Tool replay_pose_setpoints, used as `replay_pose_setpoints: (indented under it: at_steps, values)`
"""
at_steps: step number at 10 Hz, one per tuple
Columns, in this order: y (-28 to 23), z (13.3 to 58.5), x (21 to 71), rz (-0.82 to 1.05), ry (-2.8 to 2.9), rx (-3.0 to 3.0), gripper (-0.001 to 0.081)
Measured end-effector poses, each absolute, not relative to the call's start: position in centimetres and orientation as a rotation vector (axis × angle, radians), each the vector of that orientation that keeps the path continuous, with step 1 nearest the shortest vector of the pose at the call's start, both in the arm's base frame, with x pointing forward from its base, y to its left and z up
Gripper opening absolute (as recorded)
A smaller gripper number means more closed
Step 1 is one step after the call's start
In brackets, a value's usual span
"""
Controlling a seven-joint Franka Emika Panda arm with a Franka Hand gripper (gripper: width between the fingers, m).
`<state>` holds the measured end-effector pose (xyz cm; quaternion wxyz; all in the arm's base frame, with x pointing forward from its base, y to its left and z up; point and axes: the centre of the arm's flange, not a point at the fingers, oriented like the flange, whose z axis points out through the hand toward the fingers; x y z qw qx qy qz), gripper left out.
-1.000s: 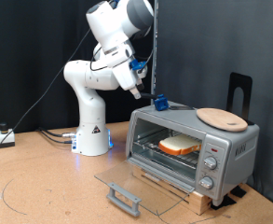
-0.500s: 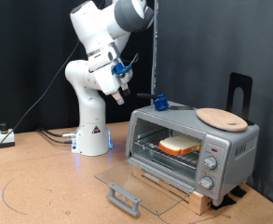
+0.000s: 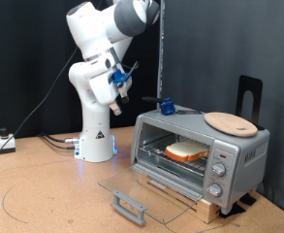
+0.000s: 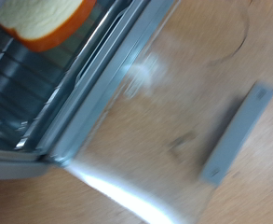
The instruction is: Make a piece of toast with the oven
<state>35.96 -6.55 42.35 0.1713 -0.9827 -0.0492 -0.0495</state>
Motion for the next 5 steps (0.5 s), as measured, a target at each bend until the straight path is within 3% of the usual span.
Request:
replay_pose_setpoints:
  at_steps: [5]
  values:
    - [-9.7,40.5,39.1,0.382,0.498,-2.624,0.0807]
